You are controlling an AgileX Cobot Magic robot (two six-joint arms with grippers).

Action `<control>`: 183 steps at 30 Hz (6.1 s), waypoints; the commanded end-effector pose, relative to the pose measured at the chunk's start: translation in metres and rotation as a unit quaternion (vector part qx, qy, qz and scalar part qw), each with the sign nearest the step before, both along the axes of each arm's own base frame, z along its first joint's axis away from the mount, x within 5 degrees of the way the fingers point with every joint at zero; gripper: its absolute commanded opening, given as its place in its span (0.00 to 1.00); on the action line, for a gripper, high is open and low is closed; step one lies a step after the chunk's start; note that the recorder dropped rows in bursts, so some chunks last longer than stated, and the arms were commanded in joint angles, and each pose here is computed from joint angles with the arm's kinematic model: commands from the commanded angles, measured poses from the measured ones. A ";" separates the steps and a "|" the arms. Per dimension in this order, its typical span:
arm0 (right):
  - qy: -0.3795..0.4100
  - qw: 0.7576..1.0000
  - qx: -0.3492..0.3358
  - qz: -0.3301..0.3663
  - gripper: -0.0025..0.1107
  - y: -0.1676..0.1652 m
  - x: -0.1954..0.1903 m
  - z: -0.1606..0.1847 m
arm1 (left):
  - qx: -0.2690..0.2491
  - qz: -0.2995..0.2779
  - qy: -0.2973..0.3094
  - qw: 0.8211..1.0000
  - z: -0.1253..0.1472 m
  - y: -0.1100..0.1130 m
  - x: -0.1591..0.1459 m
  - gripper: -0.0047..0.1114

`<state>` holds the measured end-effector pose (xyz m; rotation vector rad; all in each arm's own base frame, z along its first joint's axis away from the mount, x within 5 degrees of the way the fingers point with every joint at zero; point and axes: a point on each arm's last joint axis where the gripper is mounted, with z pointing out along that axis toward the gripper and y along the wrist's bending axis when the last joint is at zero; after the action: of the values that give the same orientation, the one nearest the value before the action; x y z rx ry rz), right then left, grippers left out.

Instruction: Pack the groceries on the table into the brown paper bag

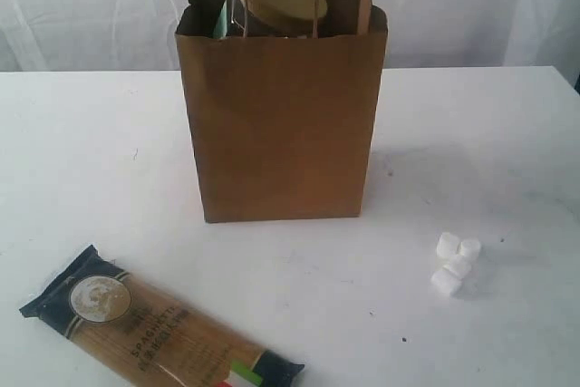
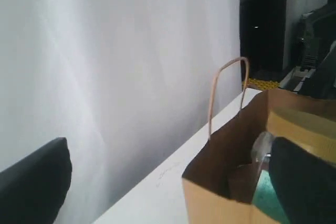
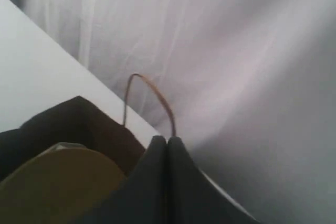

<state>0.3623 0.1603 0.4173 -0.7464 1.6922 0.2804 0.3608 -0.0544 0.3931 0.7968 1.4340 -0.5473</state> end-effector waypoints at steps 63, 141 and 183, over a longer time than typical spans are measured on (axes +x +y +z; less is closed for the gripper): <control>0.346 0.839 -0.328 0.262 0.22 0.171 -0.164 -0.206 | -0.027 0.500 0.078 0.862 -0.087 0.076 -0.224 0.04; 0.335 0.840 -0.387 0.181 0.02 0.187 -0.163 -0.246 | -0.074 0.411 0.181 0.890 -0.206 0.050 -0.274 0.04; 0.409 0.799 -0.363 0.252 0.45 0.153 -0.126 -0.256 | -0.072 0.414 0.183 0.889 -0.206 0.051 -0.274 0.04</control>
<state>0.2346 0.3120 0.1631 -1.8840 2.4308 0.3221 0.0874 -0.0036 0.1878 -0.0999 1.8824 -0.1293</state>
